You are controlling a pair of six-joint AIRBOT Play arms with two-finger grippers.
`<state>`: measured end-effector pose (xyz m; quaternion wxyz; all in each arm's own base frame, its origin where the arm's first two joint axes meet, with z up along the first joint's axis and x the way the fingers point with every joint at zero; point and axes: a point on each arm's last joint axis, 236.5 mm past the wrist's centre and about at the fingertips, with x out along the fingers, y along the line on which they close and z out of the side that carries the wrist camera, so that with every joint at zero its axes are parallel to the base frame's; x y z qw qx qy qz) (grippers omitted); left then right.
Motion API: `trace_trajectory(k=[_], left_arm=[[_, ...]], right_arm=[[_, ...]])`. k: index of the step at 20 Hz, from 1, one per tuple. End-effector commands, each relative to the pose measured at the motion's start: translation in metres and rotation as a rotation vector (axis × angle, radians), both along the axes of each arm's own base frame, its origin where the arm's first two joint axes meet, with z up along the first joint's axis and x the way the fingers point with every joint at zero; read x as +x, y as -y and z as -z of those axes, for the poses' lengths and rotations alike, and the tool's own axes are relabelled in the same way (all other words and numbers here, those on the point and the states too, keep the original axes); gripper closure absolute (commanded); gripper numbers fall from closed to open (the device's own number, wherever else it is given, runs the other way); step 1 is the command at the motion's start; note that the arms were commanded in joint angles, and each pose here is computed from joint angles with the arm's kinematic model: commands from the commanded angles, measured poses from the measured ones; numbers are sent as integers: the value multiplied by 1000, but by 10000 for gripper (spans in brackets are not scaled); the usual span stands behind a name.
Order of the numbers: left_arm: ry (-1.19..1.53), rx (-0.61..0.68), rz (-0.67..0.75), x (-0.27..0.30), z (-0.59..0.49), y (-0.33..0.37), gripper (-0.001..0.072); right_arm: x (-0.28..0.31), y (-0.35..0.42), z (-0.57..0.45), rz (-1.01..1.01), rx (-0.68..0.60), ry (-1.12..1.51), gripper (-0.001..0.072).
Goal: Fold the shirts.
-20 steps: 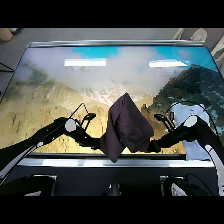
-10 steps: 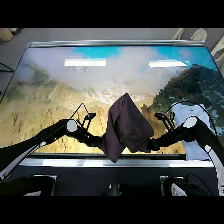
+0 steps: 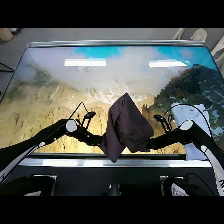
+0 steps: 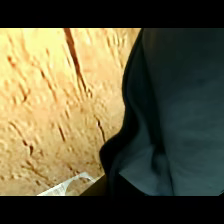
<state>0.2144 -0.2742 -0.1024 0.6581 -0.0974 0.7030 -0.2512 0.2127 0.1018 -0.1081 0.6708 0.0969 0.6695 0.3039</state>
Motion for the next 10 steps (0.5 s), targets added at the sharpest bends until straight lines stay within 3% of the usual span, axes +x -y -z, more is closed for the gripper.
trace_trajectory(k=[1, 4, 7, 8, 10], left_arm=[[15, -15, -4, 2, -7, 2, 680], [153, -84, 62, 23, -48, 8, 682], [496, -132, 51, 82, -163, -13, 682], [646, -127, 13, 103, -216, -33, 682], [980, -102, -204, 132, -355, -104, 682]], right_arm=[[18, -1, -1, 27, 7, 65, 693], [37, -11, -49, -90, 66, 182, 694], [101, -5, -177, -115, 11, 597, 693], [117, -1, -240, -106, -32, 785, 695], [129, 24, -401, -14, -205, 1274, 694]])
